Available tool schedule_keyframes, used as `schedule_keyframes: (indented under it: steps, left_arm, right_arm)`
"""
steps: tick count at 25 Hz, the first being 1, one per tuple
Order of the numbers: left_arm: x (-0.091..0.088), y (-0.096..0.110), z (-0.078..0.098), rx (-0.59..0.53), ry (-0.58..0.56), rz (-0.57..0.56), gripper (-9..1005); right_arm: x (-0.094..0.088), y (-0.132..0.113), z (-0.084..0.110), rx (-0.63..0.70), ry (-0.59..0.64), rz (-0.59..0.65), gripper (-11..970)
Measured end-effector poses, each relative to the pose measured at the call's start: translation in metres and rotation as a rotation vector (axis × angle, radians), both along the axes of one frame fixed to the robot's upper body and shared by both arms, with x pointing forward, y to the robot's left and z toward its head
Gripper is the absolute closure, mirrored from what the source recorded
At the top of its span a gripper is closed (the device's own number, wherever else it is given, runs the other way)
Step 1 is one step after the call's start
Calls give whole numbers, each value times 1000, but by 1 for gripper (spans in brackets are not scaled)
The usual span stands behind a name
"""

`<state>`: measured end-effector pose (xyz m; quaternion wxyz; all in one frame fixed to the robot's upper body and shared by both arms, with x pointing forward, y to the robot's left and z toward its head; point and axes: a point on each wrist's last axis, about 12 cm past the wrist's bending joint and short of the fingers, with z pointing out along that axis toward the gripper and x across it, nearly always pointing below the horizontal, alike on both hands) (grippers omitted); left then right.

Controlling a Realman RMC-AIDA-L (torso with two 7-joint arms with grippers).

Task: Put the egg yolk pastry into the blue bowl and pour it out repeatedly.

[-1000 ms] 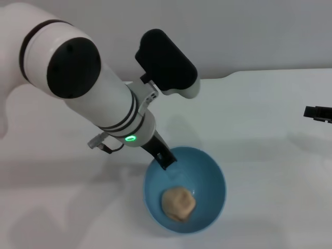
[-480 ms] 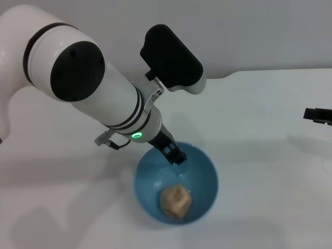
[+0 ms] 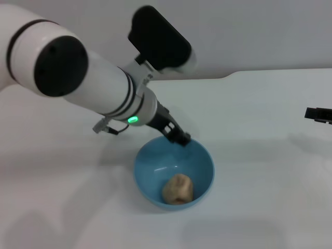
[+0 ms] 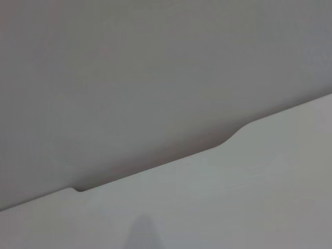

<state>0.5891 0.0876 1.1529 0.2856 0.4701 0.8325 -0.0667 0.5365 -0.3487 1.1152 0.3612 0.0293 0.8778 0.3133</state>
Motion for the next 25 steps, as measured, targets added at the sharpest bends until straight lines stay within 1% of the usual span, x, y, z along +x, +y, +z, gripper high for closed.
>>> schedule_keyframes:
  steps: [2, 6, 9, 11, 13, 14, 17, 21, 25]
  left_arm:
    - [4, 5, 4, -34, -20, 28, 278]
    - [12, 23, 13, -147, -99, 111, 240]
    - [14, 45, 17, -262, -210, 186, 231]
    - [11, 65, 17, -362, -330, 259, 230]
    - [5, 86, 11, -450, -446, 342, 230]
    - [1, 93, 8, -477, -490, 374, 230]
    - [-11, 115, -4, -512, -590, 462, 230]
    - [-21, 132, -18, -522, -655, 532, 231]
    - [-32, 143, -41, -553, -740, 604, 233]
  right_arm:
    - [1, 1, 0, -7, -8, 4, 654]
    - [5, 2, 0, -40, -34, 4, 655]
    - [12, 6, -3, -85, -65, -21, 656]
    - [18, 12, -8, -119, -77, -28, 656]
    - [24, 22, -12, -166, -96, -27, 657]
    - [26, 25, -13, -188, -111, -28, 657]
    - [33, 34, -14, -250, -161, -31, 658]
    - [40, 41, -13, -319, -222, -38, 658]
    - [46, 47, -12, -397, -291, -58, 658]
